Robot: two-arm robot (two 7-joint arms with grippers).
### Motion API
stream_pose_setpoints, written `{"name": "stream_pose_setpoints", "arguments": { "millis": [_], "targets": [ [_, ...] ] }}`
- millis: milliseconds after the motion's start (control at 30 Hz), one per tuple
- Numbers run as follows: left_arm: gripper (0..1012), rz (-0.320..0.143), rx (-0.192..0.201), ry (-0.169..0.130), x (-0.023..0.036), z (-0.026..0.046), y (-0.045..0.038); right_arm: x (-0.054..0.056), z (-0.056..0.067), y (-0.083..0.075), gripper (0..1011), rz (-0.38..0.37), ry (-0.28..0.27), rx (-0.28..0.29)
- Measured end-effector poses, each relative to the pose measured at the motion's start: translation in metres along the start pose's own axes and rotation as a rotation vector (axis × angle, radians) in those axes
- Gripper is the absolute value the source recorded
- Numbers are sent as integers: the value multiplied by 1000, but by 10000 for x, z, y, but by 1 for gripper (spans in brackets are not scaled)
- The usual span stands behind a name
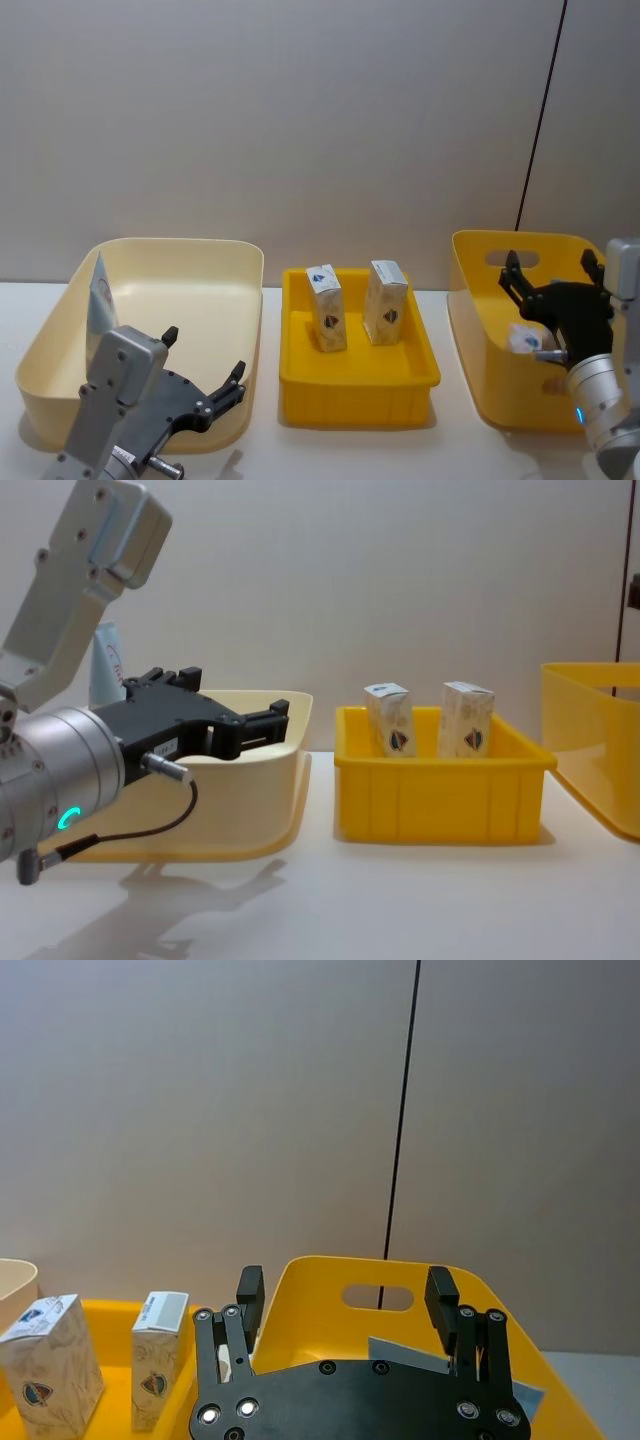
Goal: Bimanual collaborative sorting of washing and personal care products
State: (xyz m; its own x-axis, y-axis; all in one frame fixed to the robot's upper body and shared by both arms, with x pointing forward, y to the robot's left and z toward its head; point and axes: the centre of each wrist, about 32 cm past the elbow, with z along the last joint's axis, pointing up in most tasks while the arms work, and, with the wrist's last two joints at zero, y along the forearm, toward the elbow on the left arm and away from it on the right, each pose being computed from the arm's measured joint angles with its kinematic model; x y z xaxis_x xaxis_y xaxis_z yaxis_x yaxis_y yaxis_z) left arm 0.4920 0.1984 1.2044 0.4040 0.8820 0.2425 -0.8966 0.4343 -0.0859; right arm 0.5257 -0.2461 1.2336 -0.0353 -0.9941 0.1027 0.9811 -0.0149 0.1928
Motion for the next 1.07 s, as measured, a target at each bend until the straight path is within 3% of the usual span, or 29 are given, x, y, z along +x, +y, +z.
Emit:
{"name": "stream_pose_setpoints", "arguments": {
  "millis": [400, 733, 1067],
  "targets": [
    [1000, 0, 0, 0, 0, 0, 0, 17, 28, -46, 1001, 53, 16, 102],
    [1000, 0, 0, 0, 0, 0, 0, 16, -3, -112, 1001, 77, 20, 88],
    [1000, 0, 0, 0, 0, 0, 0, -18, -110, -371, 1001, 173, 42, 26]
  ]
}}
